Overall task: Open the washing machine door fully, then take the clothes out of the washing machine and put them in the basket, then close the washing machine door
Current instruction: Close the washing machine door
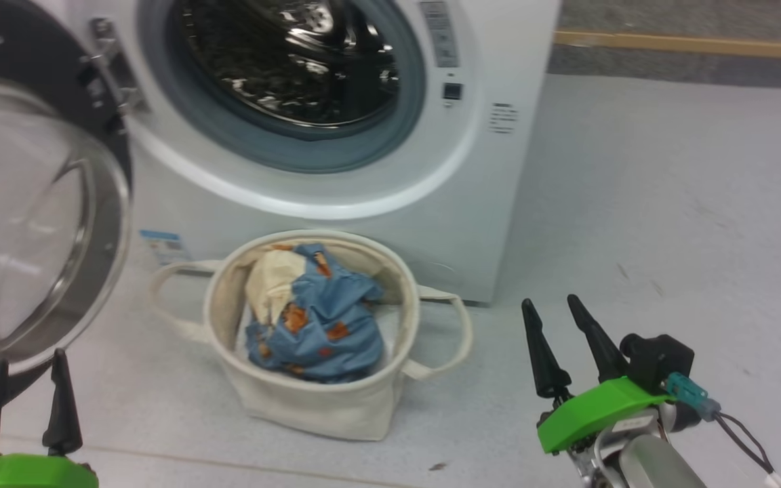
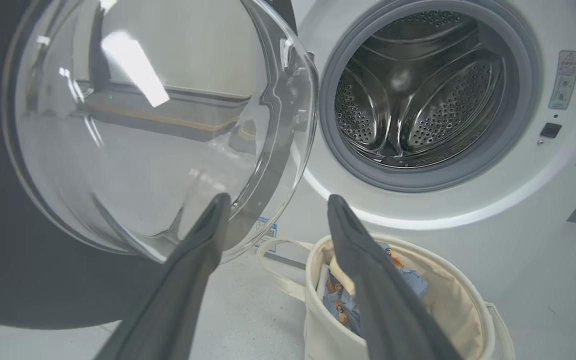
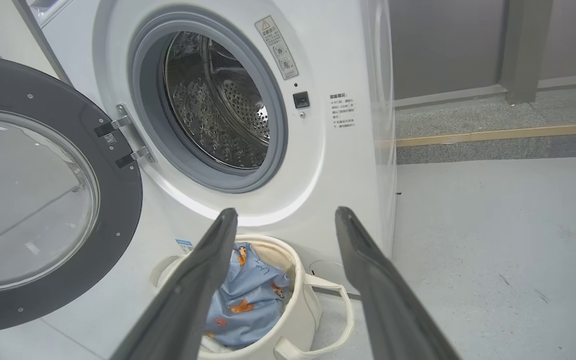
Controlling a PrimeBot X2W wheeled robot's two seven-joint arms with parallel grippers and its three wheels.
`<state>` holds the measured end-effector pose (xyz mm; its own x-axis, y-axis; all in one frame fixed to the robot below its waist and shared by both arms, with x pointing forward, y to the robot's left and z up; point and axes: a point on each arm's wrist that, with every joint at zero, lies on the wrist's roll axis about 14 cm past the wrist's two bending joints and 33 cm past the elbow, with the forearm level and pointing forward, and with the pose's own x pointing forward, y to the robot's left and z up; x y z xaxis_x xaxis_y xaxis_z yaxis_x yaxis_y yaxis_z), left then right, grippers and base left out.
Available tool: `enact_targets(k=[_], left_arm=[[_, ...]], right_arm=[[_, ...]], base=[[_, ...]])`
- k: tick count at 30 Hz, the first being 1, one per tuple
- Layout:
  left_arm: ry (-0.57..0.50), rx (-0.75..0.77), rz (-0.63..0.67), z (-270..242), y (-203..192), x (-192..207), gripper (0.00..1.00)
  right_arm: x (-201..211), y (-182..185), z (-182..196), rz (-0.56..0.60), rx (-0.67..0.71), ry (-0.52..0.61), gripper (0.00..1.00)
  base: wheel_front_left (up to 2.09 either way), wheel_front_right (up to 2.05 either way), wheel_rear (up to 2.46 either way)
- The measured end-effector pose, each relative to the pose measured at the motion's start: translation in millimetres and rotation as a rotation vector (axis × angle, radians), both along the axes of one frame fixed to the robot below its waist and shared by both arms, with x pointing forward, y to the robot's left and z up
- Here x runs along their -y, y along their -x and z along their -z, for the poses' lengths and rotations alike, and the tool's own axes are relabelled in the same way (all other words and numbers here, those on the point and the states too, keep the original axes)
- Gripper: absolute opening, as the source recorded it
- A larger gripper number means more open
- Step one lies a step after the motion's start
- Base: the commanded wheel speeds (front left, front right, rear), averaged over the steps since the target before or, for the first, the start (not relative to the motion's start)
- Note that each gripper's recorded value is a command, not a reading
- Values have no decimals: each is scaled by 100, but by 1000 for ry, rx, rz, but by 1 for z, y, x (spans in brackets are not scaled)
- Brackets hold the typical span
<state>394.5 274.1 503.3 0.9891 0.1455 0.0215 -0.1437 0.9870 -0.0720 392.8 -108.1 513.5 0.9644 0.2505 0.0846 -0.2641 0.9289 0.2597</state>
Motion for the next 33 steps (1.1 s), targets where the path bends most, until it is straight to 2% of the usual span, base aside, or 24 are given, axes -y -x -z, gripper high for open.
enact_targets(k=[9,18,25,33], left_arm=[[14,20,-154,-5,40,-47,100],[16,15,-364,-3,103,-101,100],[22,-8,-491,4,144,-128,100],[30,-3,-583,3,172,-144,100]], right_arm=[[-44,-7,-4,-122,11,0,100],[-105,-10,-7,-292,21,1,100],[-152,-7,-1,-425,9,5,100],[-178,-5,2,-497,3,6,100]], base=[[0,0,0],[0,0,0],[0,0,0],[0,0,0]])
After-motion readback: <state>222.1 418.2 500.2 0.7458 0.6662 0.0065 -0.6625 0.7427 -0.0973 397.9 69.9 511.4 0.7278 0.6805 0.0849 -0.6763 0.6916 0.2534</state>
